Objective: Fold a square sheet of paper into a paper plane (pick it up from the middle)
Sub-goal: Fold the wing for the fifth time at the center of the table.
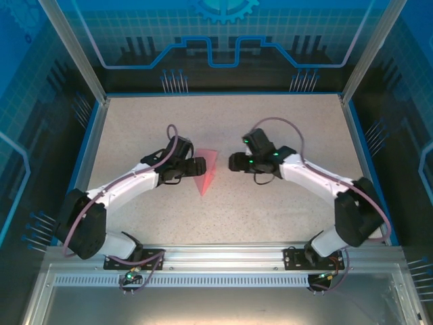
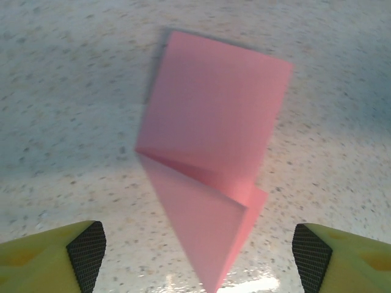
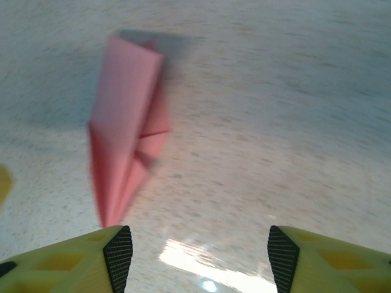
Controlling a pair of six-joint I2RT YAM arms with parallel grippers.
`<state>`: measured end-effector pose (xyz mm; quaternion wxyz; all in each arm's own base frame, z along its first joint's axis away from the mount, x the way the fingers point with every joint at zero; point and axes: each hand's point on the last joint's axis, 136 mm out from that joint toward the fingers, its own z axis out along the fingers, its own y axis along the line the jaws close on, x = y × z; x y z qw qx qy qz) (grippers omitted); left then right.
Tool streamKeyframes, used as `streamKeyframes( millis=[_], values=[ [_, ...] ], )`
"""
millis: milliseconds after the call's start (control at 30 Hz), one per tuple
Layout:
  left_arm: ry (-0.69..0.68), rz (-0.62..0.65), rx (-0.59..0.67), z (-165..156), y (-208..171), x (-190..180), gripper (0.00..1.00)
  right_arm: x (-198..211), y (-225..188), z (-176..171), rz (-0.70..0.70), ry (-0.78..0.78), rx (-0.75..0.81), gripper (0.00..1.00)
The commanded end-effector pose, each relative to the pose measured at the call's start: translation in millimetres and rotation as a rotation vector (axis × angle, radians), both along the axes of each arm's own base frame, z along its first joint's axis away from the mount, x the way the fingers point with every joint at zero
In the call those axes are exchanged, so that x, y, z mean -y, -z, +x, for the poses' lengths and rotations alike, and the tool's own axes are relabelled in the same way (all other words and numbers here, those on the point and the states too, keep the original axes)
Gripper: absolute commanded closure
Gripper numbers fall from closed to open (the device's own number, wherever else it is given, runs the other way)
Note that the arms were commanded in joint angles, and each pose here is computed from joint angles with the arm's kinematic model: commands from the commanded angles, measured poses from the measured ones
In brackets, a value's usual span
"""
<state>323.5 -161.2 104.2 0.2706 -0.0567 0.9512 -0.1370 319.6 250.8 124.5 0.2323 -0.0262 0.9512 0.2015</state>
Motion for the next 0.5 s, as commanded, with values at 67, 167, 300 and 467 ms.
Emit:
streamKeyframes(
  millis=[67, 167, 300, 467],
  values=[
    [-0.109, -0.118, -0.070, -5.6, 16.7, -22.6, 0.15, -67.0, 14.0, -8.9, -0.148, -0.151, 0.008, 0.43],
    [-0.188, -0.163, -0.096, -7.0, 26.8, -40.9, 0.15, -97.0, 27.8, -14.0, -0.215, -0.206, -0.010, 0.45],
    [-0.252, -0.182, -0.111, -9.4, 32.7, -58.5, 0.15, -113.4, 45.4, -13.2, -0.261, -0.206, -0.055, 0.45],
    [-0.272, -0.185, -0.116, -11.0, 35.4, -65.6, 0.15, -116.4, 67.6, -14.9, -0.282, -0.190, -0.120, 0.50]
  ],
)
